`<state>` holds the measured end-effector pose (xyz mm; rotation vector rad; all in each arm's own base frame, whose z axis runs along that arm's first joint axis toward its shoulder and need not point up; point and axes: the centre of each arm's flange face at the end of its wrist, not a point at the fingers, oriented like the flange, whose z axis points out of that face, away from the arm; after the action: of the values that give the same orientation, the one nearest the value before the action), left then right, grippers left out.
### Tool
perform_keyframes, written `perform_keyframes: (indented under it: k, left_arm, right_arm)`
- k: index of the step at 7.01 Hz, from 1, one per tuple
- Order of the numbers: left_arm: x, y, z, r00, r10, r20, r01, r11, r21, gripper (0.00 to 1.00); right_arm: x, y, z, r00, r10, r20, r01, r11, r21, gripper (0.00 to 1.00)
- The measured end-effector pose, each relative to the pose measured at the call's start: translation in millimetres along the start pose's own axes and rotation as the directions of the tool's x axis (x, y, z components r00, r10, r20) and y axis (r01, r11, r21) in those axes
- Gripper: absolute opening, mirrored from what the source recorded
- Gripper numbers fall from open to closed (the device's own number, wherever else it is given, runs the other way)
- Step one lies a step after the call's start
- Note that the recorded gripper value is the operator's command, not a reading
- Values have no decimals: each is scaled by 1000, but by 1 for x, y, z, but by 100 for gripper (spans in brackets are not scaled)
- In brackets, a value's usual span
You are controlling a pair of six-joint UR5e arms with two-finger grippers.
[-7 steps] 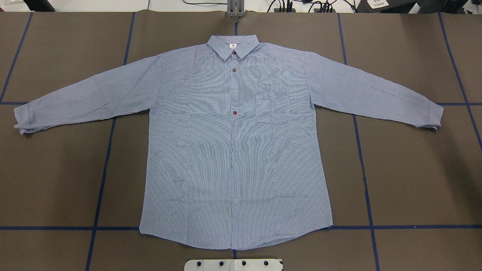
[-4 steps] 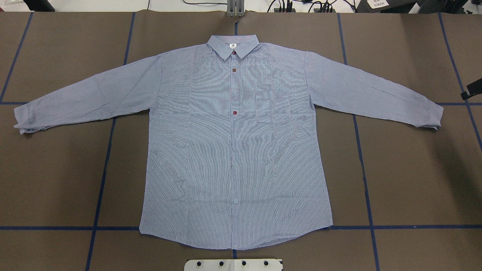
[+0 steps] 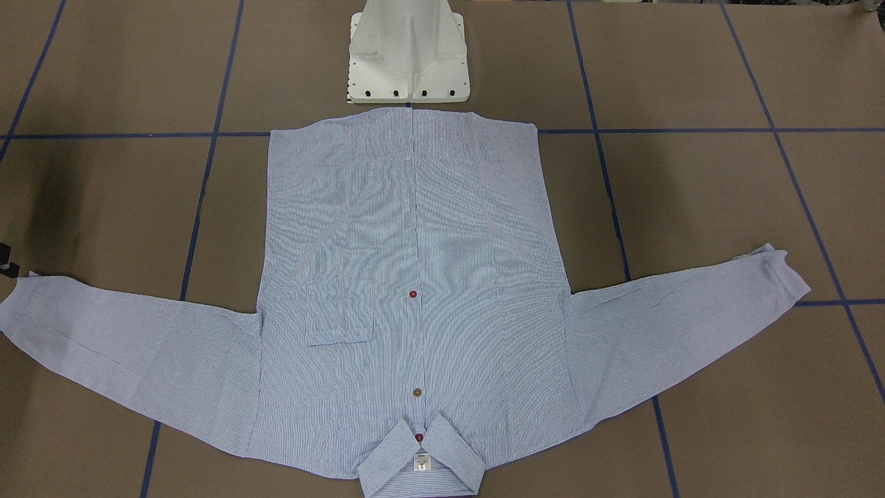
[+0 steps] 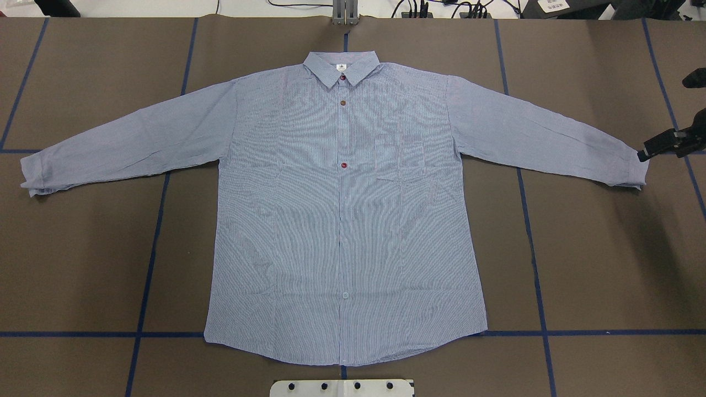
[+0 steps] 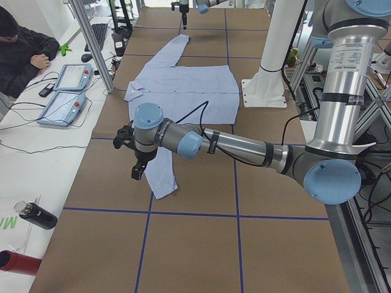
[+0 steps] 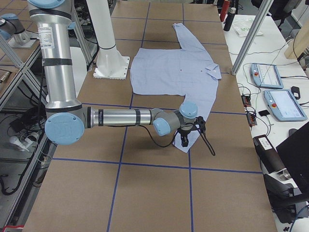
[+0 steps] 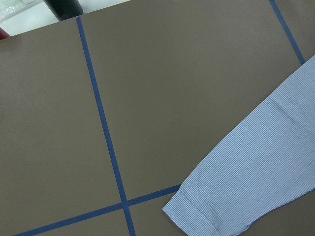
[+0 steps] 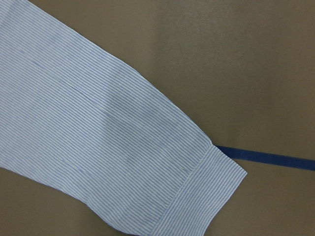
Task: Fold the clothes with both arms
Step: 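Move the right gripper down to the cuff of the nearest sleeve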
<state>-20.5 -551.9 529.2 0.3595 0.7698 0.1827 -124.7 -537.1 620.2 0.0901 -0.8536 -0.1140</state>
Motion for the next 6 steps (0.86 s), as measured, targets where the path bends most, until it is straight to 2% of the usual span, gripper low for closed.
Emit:
perform_keyframes:
  k: [2, 6]
  left_arm:
    - [1, -1, -2, 1000, 2, 0, -2, 1000, 4, 99]
    - [4, -5, -4, 1000, 7, 0, -7, 1000, 10, 99]
  right_arm:
    - [-4, 3, 15, 1000, 4, -4, -4, 1000, -26, 100]
    - [-12, -2, 51, 999, -15, -51, 11, 998, -69, 100]
